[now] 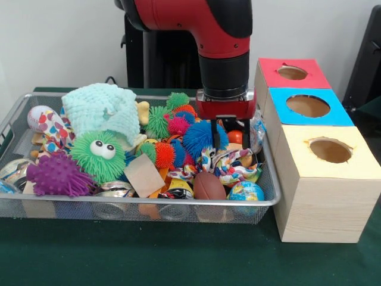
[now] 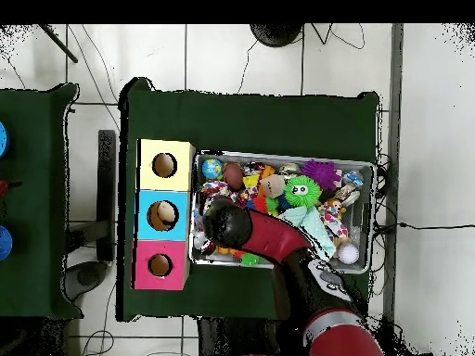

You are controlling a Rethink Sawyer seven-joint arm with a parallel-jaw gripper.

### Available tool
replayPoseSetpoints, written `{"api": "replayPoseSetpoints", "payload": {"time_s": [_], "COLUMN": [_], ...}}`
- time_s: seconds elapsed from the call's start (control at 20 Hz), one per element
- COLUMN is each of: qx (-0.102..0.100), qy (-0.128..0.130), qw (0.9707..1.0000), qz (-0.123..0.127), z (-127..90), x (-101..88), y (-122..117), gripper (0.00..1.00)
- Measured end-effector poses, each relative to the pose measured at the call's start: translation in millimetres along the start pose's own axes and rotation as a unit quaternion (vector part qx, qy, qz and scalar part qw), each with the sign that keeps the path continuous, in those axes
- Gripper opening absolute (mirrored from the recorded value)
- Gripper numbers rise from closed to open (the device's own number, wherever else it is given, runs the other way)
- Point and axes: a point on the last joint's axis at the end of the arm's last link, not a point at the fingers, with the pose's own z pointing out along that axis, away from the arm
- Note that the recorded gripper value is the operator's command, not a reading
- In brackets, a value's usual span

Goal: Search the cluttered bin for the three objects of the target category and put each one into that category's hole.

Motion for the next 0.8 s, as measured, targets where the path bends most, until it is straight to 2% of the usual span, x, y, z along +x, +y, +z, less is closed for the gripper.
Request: {"api": "replayPoseSetpoints", "payload": {"time_s": [0.35, 0.8], "qx": [-0.023, -0.04], "qy": [0.013, 0.001], "qw": [0.9996, 0.9991], "qz": [0.004, 0.016], "z": [9, 20], "x": [6.8, 14.6], "y": [10, 10], "gripper": [1.0, 1.0]}}
